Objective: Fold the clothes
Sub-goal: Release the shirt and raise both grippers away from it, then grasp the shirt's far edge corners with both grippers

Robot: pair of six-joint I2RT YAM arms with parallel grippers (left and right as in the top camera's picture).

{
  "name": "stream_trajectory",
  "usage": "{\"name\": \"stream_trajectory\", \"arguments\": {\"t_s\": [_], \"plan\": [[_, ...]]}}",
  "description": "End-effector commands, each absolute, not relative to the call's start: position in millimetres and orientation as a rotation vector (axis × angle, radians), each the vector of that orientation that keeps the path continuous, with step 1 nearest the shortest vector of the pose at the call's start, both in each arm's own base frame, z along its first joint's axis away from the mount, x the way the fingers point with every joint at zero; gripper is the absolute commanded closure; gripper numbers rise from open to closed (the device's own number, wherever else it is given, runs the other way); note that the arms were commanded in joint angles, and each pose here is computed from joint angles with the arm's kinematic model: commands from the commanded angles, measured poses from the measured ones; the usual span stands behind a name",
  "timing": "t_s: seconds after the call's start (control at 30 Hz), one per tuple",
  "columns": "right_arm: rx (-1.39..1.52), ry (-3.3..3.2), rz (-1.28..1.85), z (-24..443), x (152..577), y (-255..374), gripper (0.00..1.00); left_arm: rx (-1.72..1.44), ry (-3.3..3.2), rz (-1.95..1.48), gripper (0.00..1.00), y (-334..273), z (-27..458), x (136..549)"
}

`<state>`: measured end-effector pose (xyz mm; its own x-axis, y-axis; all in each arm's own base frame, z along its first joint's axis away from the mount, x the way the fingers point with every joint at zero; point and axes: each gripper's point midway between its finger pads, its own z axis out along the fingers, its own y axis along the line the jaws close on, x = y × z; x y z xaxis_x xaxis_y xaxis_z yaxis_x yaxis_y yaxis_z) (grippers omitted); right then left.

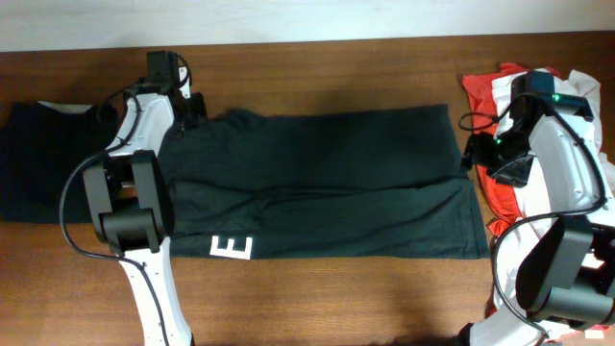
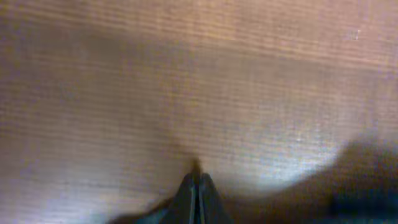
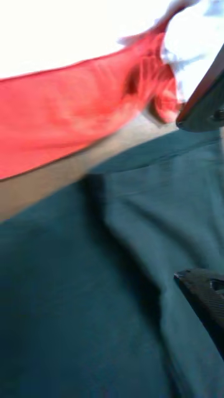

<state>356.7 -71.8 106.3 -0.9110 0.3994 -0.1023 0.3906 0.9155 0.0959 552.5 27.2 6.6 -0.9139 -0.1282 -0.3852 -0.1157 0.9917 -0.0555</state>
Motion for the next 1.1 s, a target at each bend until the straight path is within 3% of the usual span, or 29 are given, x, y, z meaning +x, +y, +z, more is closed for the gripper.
{"name": "stream_trajectory", "arguments": {"t_s": [0.0, 0.37, 0.7, 0.83, 0.97, 1.07], "plan": [[0.467, 2.887, 0.209, 100, 388, -63, 0.26, -0.176, 2.801, -0.128, 1.00, 19, 17, 546], [0.219, 2.524, 0.202, 44, 528, -45, 0.25, -0.249, 2.960, -0.198, 1.00, 8, 34, 509], [0.259, 2.424, 0.154, 10, 562, -48, 0.28, -0.250, 2.962, -0.197, 1.00, 9, 33, 509], [0.237, 2.442, 0.163, -3, 562, -36, 0.41, -0.250, 2.962, -0.198, 0.99, 8, 33, 509], [0.337, 2.446, 0.105, -8, 560, -46, 0.88, -0.251, 2.969, -0.197, 1.00, 8, 33, 507], [0.364, 2.469, 0.099, -7, 555, -51, 0.96, -0.252, 2.979, -0.198, 1.00, 8, 33, 505]]}}
